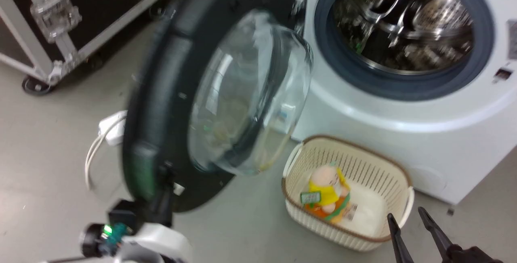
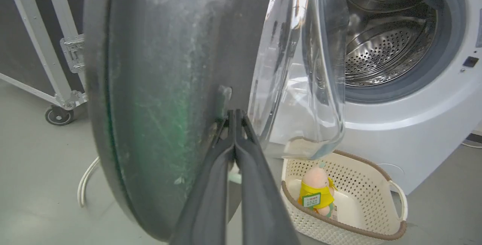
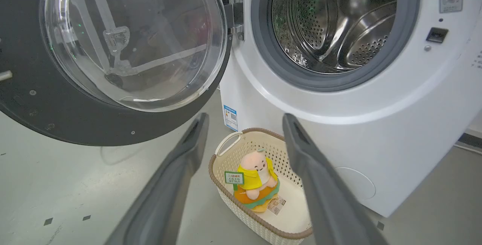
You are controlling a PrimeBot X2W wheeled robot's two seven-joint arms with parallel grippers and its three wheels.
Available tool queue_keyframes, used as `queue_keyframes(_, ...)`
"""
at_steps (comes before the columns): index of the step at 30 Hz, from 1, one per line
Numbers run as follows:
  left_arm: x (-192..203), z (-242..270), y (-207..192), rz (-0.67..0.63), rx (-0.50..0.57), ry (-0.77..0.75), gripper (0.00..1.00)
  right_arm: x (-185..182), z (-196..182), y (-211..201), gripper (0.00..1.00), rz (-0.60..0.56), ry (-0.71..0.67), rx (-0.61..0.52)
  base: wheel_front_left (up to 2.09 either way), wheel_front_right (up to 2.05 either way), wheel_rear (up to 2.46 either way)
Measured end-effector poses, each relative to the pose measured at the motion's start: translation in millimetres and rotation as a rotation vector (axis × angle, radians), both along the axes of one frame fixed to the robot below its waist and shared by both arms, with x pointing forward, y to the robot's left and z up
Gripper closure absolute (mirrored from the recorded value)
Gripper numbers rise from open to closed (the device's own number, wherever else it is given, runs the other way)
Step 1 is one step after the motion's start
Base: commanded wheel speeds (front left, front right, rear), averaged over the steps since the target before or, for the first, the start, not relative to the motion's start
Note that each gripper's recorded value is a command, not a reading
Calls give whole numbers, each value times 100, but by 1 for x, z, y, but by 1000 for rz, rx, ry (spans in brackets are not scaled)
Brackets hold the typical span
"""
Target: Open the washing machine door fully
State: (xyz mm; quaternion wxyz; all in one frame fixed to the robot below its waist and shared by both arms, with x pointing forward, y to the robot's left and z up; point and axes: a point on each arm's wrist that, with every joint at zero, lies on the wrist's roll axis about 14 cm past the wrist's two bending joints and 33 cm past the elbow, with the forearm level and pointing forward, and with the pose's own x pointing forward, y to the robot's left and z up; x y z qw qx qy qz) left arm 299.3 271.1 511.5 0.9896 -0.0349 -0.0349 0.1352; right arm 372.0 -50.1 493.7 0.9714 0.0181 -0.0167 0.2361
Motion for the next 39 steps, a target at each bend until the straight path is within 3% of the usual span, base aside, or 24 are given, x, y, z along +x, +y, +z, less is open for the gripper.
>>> queue_keyframes(13, 20, -16, 115, 220, 71, 147, 100, 32, -47, 18, 0, 52, 80, -68, 0, 0, 0)
queue_keyframes(22, 44, -5, 176, 302, 134, 192, 100, 48, -67, 0, 0, -2, 125, -83, 0, 0, 0)
queue_keyframes(32, 58, 3, 193, 319, 134, 190, 100, 49, -68, -8, 0, -27, 128, -87, 0, 0, 0)
queue_keyframes(39, 63, 23, 160, 213, 178, 112, 100, 45, -47, -19, 0, -64, 82, -74, 0, 0, 0)
